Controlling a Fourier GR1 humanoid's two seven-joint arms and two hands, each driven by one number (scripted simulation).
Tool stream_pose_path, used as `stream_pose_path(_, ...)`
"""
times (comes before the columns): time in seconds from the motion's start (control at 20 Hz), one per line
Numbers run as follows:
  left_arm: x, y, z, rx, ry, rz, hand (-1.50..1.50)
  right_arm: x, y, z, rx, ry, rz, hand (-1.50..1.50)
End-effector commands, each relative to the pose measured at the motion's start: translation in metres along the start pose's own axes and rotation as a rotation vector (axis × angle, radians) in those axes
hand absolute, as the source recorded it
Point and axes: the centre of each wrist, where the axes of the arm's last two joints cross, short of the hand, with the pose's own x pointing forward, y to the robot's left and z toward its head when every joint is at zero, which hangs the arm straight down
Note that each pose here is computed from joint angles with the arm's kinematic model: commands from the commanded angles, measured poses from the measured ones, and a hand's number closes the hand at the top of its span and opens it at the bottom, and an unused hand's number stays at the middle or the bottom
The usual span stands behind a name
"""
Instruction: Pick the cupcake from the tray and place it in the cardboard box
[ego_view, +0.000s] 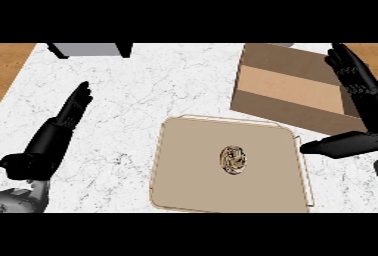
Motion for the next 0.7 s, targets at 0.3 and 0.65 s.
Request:
stream_pose_path(0.3, 0.0, 0.009, -0.019, -0.131, -0.09, -0.065, 0.0, 0.01, -0.017, 0.003, 0.346, -0.221, 0.328, -1.5)
stream_pose_path(0.65, -0.007, 0.01, -0.023, -0.123, -0.086, -0.068, 0.0, 0.034, 0.003, -0.005, 0.584, -0.13, 0.629, -1.5)
